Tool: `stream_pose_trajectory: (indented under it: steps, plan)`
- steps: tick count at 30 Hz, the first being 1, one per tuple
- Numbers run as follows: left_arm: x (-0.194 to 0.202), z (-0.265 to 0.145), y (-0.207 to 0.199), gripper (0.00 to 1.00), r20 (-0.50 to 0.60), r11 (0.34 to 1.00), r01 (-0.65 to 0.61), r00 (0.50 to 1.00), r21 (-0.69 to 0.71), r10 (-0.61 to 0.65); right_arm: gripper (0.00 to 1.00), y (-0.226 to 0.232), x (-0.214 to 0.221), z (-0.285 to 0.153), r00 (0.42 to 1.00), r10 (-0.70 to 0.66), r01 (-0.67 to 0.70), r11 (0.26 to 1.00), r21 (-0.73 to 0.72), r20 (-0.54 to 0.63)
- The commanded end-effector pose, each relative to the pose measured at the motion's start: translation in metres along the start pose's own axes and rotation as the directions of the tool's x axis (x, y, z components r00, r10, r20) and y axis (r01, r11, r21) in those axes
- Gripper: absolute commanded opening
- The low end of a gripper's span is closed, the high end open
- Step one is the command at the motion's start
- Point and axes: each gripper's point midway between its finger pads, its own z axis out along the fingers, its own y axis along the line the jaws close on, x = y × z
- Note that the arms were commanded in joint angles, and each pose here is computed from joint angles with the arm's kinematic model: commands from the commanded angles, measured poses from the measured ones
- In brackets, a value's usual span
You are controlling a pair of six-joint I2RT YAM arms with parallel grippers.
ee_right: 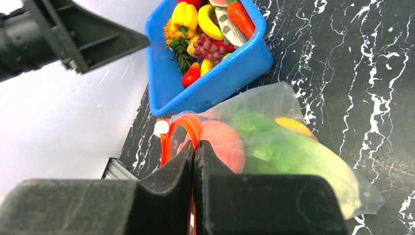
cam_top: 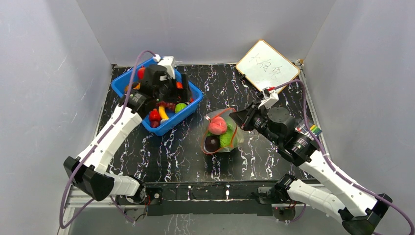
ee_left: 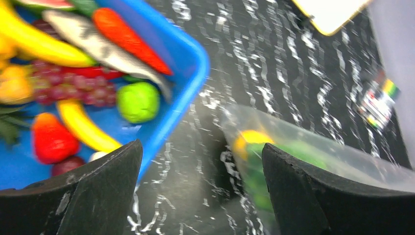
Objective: Place the food in the zip-top bag and seal the zipper
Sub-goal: Adjust the zipper food storage bag at the center of the board, then pick up the fake vegetable from the bin.
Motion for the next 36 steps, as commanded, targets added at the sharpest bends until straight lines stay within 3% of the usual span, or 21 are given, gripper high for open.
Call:
stream_pose_trajectory:
  steps: [1,10,14,18,28,36]
  plan:
    - [-0.010,0.002,0.068,0.91,-0.009,0.988,0.041,0.999,-0.150,-0.043,0.00,0.028,-0.030,-0.010,0.994,0.018,-0.007,0.994,-0.108,0.106]
    - [-0.015,0.039,0.166,0.89,-0.014,0.925,0.042,0.999,-0.378,-0.051,0.00,0.030,-0.026,-0.008,0.996,0.011,-0.001,0.993,-0.119,0.083]
    - [-0.027,0.050,0.209,0.79,0.063,0.880,0.125,0.992,-0.457,-0.108,0.00,0.030,-0.025,-0.005,0.997,0.006,0.003,0.993,-0.114,0.073]
    - [-0.037,0.060,0.240,0.84,0.087,0.846,0.149,0.989,-0.512,-0.121,0.00,0.030,-0.027,-0.004,0.997,-0.006,0.014,0.994,-0.104,0.078]
    - [-0.057,0.083,0.282,0.89,0.093,0.852,0.183,0.983,-0.490,-0.157,0.00,0.031,-0.026,0.002,0.998,-0.004,0.010,0.995,-0.099,0.063]
    - [-0.042,0.096,0.294,0.90,0.089,0.876,0.256,0.967,-0.409,-0.241,0.00,0.031,-0.026,0.002,0.998,0.003,0.003,0.995,-0.097,0.066]
